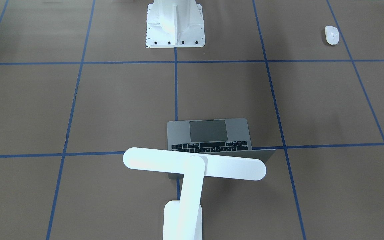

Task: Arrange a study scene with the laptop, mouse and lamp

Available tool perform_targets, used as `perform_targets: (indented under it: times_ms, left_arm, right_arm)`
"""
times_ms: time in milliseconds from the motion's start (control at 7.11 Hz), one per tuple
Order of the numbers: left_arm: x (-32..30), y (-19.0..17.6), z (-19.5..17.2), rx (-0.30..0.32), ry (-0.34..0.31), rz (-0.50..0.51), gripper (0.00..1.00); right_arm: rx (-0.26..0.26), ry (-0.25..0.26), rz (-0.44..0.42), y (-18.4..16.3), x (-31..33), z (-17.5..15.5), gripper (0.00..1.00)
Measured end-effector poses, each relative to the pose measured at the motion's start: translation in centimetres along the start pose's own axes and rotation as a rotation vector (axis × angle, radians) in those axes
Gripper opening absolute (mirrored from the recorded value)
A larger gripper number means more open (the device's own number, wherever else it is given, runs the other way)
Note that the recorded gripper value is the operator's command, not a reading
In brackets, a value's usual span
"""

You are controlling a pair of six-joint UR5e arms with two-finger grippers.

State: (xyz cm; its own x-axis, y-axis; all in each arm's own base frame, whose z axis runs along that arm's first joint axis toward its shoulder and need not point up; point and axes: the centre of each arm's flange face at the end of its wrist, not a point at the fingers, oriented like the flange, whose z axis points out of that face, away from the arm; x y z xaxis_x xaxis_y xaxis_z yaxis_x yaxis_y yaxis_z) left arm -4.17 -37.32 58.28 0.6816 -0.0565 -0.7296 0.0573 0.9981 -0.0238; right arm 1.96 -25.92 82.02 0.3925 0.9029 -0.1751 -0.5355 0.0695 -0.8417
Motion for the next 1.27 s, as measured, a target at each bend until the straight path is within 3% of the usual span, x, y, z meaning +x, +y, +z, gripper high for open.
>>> perform_targets:
  times_ms: [422,985,1266]
  left_arm:
    - [0.0,0.0,-0.1,0.001,0.0,0.0,1.0]
    - [0.0,0.0,-0.2,0.005,0.001,-0.001,1.0]
    - [0.0,0.0,-0.3,0.006,0.002,-0.001,1.0]
  right_arm:
    - [-0.026,0.062,0.133,-3.3,1.8,3.2,0.83]
    - [-0.018,0.072,0.135,-3.3,1.6,3.4,0.79]
    - [0.014,0.114,0.108,-3.0,1.3,4.0,0.77]
